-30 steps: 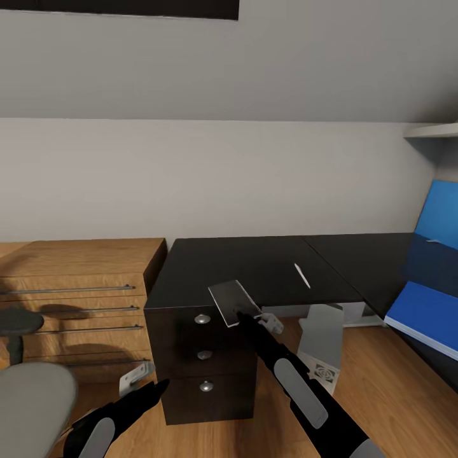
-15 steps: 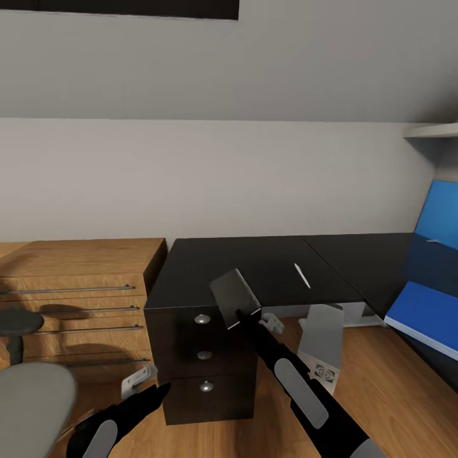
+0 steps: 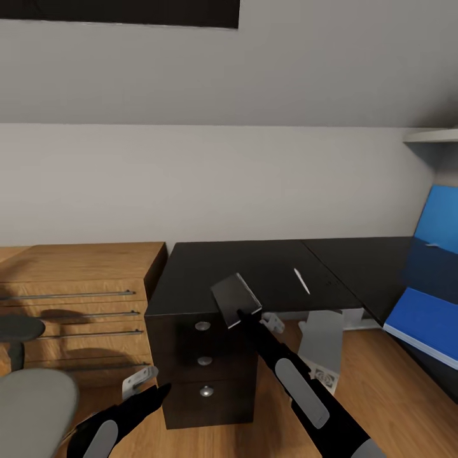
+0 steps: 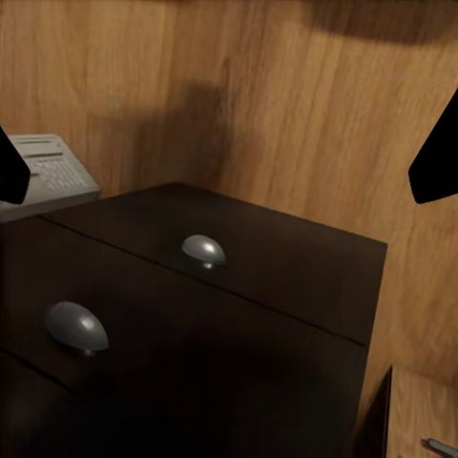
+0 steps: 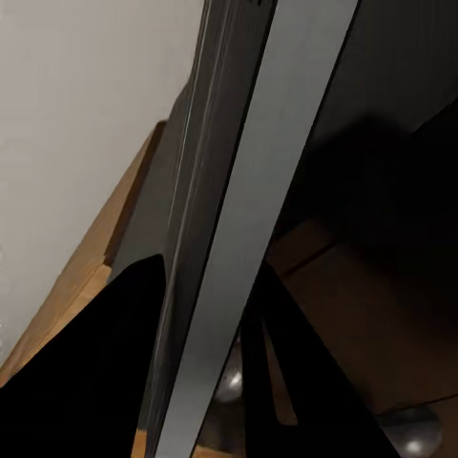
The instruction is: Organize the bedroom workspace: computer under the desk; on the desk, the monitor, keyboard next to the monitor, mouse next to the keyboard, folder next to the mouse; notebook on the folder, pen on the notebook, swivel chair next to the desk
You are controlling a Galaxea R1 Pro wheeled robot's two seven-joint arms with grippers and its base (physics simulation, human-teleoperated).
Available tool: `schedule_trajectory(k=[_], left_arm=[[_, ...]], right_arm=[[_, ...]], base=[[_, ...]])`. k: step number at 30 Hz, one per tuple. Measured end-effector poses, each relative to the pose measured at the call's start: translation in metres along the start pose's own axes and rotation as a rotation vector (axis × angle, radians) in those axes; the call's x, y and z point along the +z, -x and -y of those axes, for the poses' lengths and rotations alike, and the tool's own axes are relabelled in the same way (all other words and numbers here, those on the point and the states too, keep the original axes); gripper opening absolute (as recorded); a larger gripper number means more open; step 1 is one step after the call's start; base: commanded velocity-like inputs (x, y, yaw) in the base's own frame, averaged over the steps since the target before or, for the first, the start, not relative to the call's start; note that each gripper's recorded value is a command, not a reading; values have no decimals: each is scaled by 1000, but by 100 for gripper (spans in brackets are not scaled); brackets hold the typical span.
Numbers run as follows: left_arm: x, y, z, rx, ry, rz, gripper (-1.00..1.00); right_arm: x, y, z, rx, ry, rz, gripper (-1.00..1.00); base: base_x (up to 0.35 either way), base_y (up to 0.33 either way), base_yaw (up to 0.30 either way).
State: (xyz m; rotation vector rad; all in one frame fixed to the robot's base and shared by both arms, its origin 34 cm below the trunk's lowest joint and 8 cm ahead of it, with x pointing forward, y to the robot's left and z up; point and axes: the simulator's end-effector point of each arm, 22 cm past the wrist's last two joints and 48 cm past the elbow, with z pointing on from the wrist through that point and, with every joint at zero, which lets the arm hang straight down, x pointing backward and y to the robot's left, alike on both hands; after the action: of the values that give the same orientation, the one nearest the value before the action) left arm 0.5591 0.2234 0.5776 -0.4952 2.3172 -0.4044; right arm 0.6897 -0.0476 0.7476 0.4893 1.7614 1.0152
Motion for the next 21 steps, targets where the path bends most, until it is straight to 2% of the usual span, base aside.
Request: schedule_trajectory(k=[17,20,21], left_arm=[[-16,14,23,-14,-7,-20,100],[-13,0,23,-19,4,-58,100],[-6,-31,22,5,18,-127,100]], right_arm=[[-6,42,-41,-20,34,31,-100],[-8,50,-48,-26,43,37,-100],[-10,59,-47,-38,42,45,-100]], base=[[0,0,-15],[0,0,-198],[0,0,-251]])
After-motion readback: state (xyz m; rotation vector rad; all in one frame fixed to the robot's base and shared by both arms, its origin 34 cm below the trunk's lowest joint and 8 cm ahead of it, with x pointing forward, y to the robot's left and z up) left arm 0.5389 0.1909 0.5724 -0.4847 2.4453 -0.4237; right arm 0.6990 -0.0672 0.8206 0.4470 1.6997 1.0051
